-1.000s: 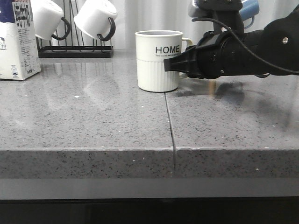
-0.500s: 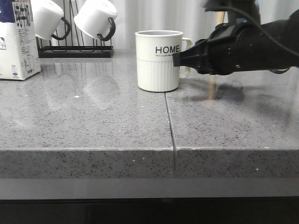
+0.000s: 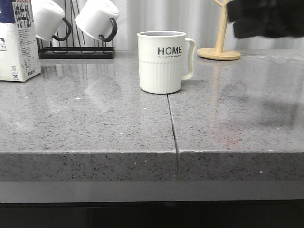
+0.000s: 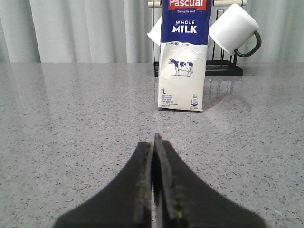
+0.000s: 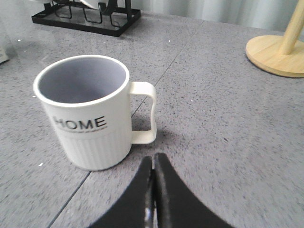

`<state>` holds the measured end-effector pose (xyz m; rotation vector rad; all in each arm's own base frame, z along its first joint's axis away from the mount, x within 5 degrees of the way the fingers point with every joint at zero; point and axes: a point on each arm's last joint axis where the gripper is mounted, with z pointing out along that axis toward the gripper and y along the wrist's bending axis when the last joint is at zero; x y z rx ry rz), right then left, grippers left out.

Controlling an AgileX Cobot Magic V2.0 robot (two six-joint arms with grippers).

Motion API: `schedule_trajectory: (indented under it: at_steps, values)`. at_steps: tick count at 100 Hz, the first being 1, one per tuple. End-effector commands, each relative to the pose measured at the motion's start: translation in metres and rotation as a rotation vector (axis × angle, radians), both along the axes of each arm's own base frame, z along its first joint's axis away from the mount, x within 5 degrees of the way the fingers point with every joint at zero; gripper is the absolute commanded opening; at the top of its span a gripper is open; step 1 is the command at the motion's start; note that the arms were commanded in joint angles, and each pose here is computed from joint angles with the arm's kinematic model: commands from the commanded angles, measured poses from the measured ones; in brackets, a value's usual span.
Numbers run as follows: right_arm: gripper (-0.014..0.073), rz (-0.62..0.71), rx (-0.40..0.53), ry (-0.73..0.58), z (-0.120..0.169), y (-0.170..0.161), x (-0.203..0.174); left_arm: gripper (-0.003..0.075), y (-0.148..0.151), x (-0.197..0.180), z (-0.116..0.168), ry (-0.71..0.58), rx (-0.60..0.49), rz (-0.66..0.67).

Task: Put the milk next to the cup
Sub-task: 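Open the right gripper and withdraw it from the mug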

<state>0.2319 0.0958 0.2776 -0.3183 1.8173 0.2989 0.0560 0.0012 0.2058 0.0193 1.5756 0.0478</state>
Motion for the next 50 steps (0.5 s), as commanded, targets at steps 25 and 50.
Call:
schedule_trajectory:
  at_steps: [25, 50]
  values:
    - [-0.0065, 0.012, 0.005, -0.039, 0.053, -0.026, -0.064, -0.0020, 0.000, -0.001, -0.006, -0.063, -0.006, -0.007]
    - [-0.0065, 0.016, 0.023, -0.083, 0.064, -0.046, -0.114, -0.0020, 0.000, -0.001, -0.006, -0.063, 0.002, -0.006]
